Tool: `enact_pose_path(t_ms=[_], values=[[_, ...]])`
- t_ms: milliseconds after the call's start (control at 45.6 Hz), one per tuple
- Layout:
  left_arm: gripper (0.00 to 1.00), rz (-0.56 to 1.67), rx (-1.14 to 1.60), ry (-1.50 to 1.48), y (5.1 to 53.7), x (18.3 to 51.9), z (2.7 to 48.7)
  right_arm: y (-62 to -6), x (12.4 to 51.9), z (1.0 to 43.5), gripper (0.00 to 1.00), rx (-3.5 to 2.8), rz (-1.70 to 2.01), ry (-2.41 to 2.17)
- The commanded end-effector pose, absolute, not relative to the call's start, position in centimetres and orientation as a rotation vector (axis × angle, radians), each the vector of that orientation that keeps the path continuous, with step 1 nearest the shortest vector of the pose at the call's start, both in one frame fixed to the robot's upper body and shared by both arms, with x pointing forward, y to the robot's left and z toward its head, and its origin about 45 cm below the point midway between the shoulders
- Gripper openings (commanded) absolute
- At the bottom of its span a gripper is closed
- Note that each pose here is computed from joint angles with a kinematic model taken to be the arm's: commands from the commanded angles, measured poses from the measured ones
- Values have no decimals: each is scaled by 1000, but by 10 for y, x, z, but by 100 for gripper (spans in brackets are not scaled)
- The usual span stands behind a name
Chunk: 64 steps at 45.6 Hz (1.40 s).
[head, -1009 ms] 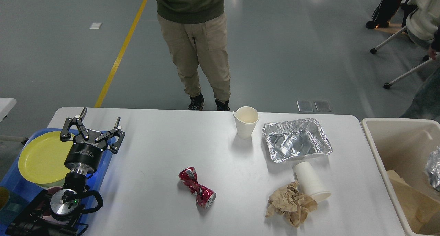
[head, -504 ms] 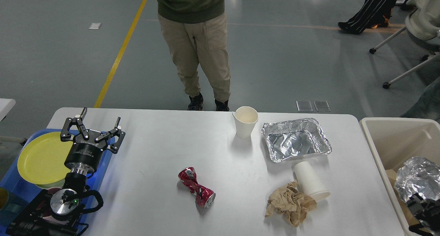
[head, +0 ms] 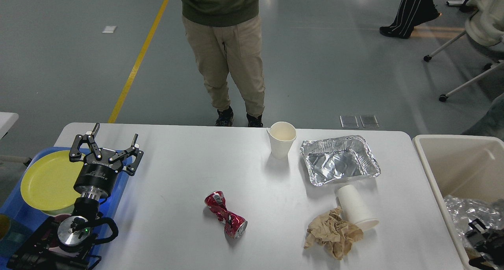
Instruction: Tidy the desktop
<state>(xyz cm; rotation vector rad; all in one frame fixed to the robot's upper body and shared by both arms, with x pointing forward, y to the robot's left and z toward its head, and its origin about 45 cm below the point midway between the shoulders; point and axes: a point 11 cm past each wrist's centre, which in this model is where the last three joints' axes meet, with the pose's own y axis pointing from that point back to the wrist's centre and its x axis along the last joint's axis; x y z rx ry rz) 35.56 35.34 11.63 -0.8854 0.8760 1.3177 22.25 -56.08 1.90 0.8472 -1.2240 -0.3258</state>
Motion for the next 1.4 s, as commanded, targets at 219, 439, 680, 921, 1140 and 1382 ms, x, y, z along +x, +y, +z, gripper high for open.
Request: enact_pose_path(t_ms=[219, 439, 680, 921, 1140, 1382], values=[[96, 1317, -886, 875, 353, 356, 117, -564, 235, 30, 100, 862, -342, -1220], [96, 1317, -886, 875, 353, 356, 117, -546, 280, 69, 100, 971, -303, -1037], [96, 1316, -886, 875, 353, 356, 117, -515, 317, 146, 100, 1015, -189, -725], [96, 1318, -885, 876, 354, 355, 116, -441, 351, 242, 100, 1180, -176, -540], [96, 1317, -886, 875, 353, 356, 117, -354, 361, 329, 100, 1321, -111, -287], [96, 1318, -885, 876, 354, 355, 116, -294, 338, 390, 100, 1348, 4, -142]])
